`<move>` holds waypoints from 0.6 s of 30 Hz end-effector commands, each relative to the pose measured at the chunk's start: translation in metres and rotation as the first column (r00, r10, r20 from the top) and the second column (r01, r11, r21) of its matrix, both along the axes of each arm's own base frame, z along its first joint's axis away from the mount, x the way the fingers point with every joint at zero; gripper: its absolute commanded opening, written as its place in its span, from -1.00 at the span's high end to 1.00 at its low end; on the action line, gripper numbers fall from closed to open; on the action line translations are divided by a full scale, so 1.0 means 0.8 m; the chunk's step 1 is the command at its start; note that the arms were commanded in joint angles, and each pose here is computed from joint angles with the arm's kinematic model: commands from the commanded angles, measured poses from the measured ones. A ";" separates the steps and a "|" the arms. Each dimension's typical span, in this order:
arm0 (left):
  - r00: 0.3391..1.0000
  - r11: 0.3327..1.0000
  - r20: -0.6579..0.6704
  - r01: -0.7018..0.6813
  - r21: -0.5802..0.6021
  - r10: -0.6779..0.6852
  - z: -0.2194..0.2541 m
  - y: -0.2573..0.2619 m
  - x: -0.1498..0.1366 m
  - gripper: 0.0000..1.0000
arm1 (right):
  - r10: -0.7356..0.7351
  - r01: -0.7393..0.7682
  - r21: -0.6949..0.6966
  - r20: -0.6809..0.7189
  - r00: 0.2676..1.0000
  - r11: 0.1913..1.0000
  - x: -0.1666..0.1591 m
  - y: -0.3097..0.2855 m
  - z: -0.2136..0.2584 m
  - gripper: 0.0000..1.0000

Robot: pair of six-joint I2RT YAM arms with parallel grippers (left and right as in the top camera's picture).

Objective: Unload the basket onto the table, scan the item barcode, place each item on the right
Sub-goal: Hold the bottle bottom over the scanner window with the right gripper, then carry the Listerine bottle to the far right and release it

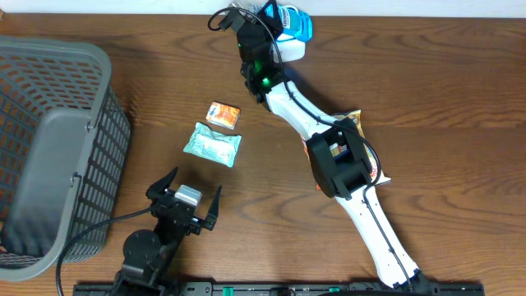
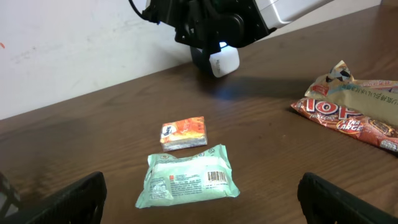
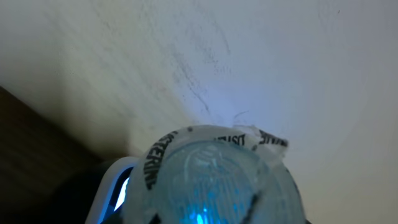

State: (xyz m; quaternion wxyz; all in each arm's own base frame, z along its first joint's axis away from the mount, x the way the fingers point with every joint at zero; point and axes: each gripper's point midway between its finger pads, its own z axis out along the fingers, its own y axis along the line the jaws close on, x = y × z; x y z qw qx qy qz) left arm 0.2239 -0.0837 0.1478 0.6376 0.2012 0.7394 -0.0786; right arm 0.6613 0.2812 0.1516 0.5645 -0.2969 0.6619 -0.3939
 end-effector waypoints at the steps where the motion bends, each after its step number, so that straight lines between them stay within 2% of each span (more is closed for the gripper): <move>1: 0.999 1.000 -0.043 0.007 -0.002 -0.007 -0.017 -0.002 -0.002 -0.96 | -0.023 0.025 -0.041 0.060 0.998 0.999 0.003 -0.007 0.050 0.98; 5: 0.999 1.000 -0.043 0.007 -0.002 -0.007 -0.017 -0.002 -0.002 -0.96 | -0.084 0.088 -0.045 0.083 0.993 0.995 0.000 -0.027 0.076 0.98; 9: 0.999 1.000 -0.043 0.007 -0.002 -0.007 -0.017 -0.002 -0.002 -0.96 | -0.212 0.208 0.048 0.118 0.970 0.977 -0.009 -0.068 0.122 0.99; 13: 0.999 1.000 -0.043 0.007 -0.002 -0.007 -0.017 -0.002 -0.002 -0.96 | -0.342 0.339 0.058 0.039 0.939 0.939 -0.017 -0.132 0.142 0.99; 18: 0.999 1.000 -0.043 0.007 -0.002 -0.007 -0.017 -0.002 -0.002 -0.96 | -0.537 0.546 0.045 -0.127 0.834 0.836 -0.038 -0.255 0.121 0.98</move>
